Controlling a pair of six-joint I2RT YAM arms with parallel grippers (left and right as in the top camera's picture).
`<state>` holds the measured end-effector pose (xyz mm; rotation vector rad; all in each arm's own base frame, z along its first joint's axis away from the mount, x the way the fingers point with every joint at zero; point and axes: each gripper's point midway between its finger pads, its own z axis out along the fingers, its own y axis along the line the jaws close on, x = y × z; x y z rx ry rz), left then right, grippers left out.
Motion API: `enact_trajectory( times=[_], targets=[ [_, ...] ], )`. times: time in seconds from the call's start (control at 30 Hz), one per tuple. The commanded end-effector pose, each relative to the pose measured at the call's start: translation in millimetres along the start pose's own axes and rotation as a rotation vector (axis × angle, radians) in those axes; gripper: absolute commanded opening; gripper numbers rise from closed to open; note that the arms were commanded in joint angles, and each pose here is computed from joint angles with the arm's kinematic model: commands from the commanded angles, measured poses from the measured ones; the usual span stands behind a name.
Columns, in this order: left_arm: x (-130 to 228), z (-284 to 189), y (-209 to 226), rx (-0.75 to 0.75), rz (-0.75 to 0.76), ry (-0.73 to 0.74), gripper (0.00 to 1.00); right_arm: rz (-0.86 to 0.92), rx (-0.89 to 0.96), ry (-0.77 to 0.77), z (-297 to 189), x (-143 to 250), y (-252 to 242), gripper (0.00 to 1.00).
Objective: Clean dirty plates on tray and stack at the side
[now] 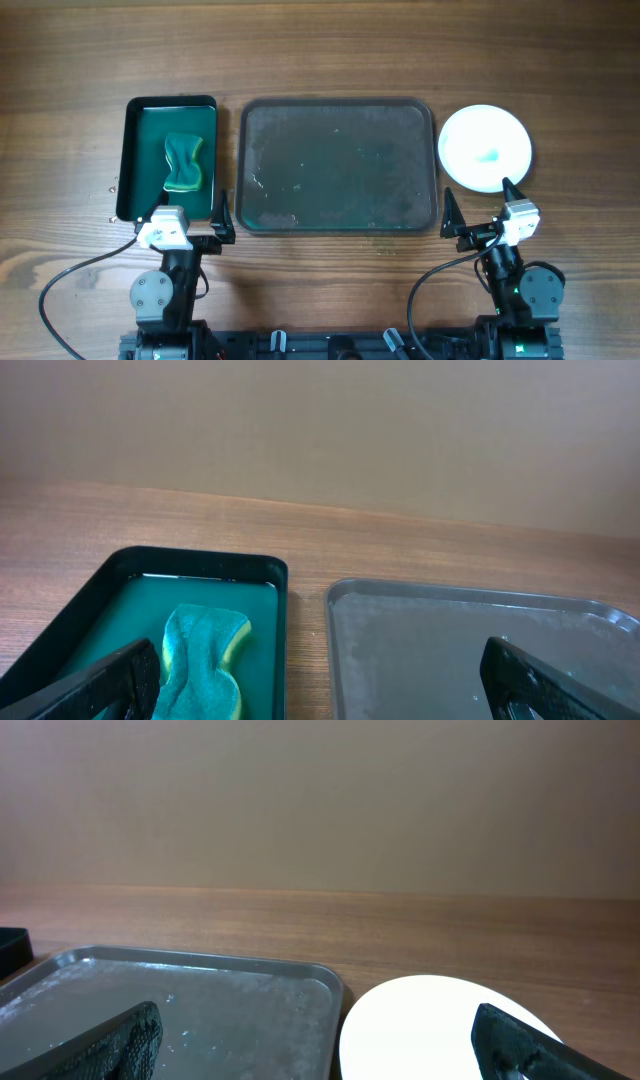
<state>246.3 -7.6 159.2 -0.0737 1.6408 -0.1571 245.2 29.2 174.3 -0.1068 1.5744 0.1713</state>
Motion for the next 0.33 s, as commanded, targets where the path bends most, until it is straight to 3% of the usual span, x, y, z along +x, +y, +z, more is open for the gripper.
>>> enact_trajectory(
  times=[0.0, 0.3],
  targets=[
    [1.6, -0.2, -0.4, 0.004, -0.013, 0.002, 1.0, 0.013, -0.018, -0.007, -0.3, -1.3, 3.4, 0.99],
    [1.6, -0.2, -0.4, 0.004, -0.013, 0.002, 1.0, 0.013, -0.018, -0.007, -0.3, -1.4, 3.4, 1.0]
  ],
)
